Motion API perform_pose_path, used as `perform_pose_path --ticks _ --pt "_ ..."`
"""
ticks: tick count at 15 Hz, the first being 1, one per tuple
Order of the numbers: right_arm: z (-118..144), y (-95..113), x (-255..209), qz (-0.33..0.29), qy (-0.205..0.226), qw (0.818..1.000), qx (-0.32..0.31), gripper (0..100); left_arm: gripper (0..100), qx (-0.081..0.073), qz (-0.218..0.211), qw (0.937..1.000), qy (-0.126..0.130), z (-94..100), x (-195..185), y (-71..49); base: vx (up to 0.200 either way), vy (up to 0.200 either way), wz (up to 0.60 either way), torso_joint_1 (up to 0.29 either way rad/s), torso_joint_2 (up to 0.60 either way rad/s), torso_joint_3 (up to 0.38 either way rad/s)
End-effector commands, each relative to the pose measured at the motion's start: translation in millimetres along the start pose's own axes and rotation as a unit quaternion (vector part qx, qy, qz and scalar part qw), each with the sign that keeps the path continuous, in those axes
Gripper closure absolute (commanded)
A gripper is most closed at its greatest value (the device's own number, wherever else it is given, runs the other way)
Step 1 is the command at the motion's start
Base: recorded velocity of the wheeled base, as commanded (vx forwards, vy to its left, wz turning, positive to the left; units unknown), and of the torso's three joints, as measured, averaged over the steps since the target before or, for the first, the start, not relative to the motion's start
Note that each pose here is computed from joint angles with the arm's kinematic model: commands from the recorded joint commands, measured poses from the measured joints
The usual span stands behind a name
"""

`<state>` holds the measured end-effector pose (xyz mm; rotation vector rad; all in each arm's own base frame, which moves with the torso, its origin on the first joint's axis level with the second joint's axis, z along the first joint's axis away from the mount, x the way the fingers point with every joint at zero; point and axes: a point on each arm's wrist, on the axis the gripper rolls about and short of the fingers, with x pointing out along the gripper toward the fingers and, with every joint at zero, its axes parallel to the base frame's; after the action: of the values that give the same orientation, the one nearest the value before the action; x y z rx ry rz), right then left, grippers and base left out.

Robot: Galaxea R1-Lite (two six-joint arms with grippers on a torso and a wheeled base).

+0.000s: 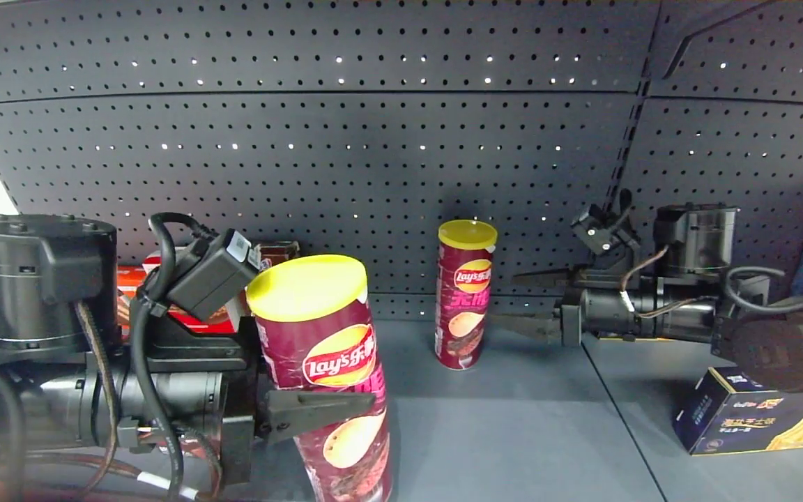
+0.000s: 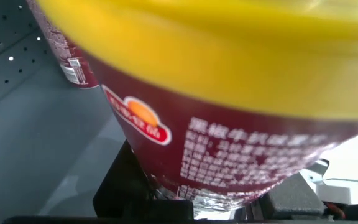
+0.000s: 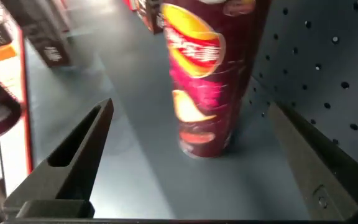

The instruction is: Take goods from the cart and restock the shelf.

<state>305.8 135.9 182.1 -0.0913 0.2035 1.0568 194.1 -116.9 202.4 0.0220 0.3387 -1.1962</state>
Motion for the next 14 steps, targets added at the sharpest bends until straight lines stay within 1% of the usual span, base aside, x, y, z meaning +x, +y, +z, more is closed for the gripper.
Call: perform_pose_path --ticks 1,3,4,6,14 --pt "-15 -15 22 0.003 0.013 1.000 0.010 0 100 -0.002 -0.001 1.0000 0.003 0.8 5 4.2 0.000 0.000 0.00 0.000 0.00 0.000" --pt "-22 -25 35 0.004 0.016 1.000 0.012 0 100 -0.002 0.000 1.0000 0.003 0.8 5 4.5 0.000 0.000 0.00 0.000 0.00 0.000" --pt "-22 -25 35 0.004 0.016 1.000 0.012 0 100 -0.002 0.000 1.0000 0.003 0.8 5 4.5 0.000 0.000 0.00 0.000 0.00 0.000" --pt "-29 -35 50 0.005 0.019 1.000 0.015 0 100 -0.002 0.001 1.0000 0.002 1.0 5 4.5 0.000 0.000 0.00 0.000 0.00 0.000" --pt "-44 -39 77 0.019 0.023 0.999 0.014 0 100 -0.003 0.002 1.0000 0.003 0.1 4 4.7 0.000 0.000 0.00 0.000 0.00 0.000"
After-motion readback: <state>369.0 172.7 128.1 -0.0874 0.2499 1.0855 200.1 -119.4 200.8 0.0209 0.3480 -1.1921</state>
